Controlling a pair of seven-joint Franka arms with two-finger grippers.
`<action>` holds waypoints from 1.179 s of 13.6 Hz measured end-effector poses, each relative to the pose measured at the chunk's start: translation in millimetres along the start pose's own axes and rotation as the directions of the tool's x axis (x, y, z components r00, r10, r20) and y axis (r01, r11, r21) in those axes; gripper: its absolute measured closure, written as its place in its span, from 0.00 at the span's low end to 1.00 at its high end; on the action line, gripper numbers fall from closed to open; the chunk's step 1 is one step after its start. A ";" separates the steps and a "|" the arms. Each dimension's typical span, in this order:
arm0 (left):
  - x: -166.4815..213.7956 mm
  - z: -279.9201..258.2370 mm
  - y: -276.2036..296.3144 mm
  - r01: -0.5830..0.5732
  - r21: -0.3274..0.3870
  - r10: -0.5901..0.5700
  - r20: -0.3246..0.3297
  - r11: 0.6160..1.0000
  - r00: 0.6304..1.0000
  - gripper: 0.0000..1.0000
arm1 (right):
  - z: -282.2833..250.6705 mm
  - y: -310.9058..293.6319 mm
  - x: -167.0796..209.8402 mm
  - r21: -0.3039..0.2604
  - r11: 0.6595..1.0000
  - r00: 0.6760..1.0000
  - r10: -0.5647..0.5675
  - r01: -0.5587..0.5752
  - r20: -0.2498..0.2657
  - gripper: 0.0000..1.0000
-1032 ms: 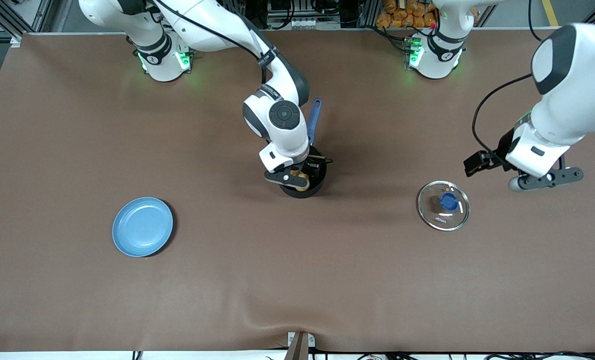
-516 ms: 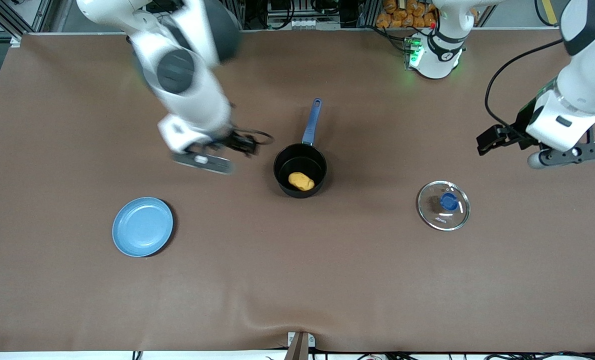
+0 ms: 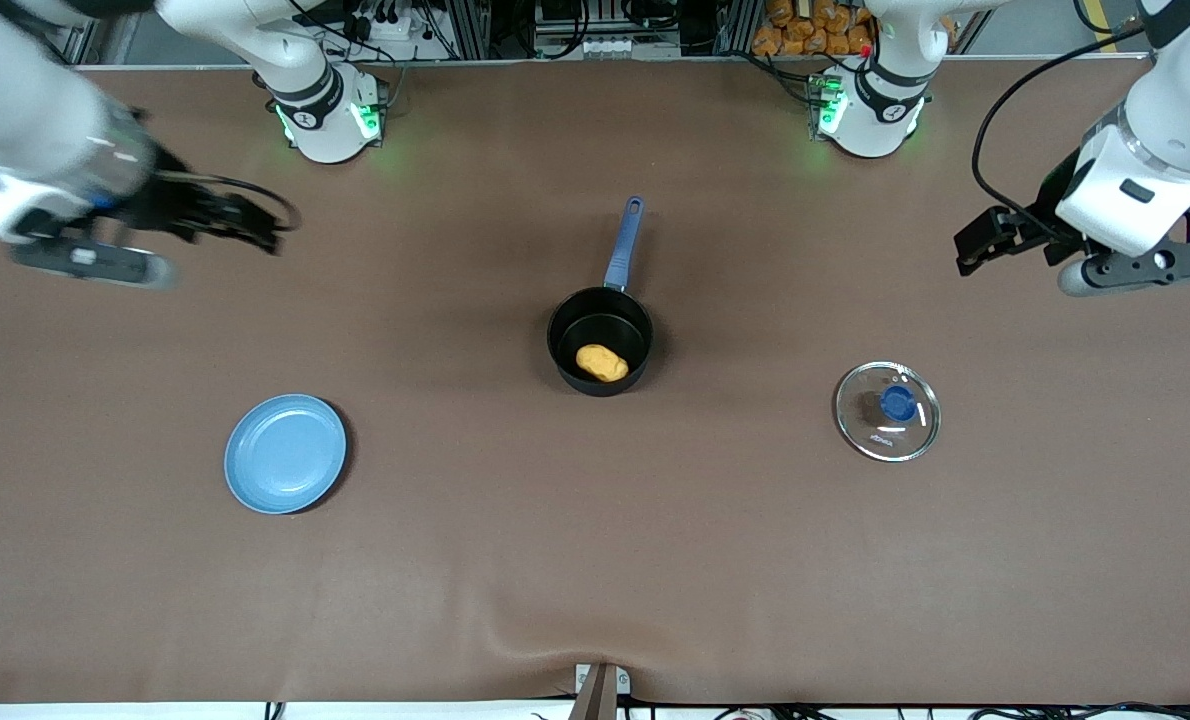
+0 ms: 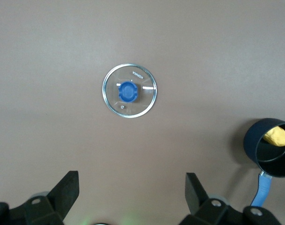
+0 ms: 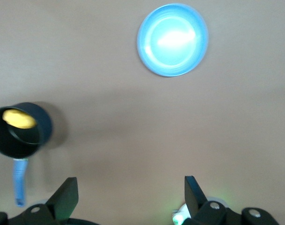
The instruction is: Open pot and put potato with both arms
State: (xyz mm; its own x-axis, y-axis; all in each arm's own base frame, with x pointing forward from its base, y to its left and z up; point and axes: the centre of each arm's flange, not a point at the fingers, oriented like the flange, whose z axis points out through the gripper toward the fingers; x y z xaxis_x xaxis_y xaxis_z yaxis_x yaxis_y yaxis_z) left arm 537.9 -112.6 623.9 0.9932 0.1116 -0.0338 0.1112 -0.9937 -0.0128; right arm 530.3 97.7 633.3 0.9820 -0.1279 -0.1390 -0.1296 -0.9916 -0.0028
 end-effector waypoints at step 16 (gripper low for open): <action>-11.6 -6.8 4.6 -0.010 -0.001 0.010 0.008 1.000 1.000 0.00 | -6.1 76.7 42.0 0.008 0.986 0.973 -0.160 0.164 -0.167 0.00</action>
State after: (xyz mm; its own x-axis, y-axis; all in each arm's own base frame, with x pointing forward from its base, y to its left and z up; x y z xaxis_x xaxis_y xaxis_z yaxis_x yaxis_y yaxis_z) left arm 527.2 -118.6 631.0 0.9939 0.1021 -0.0423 0.1017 -0.9948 -0.0115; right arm 562.5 16.2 633.4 0.9990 0.0307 0.0310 0.0318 -0.9989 -0.0334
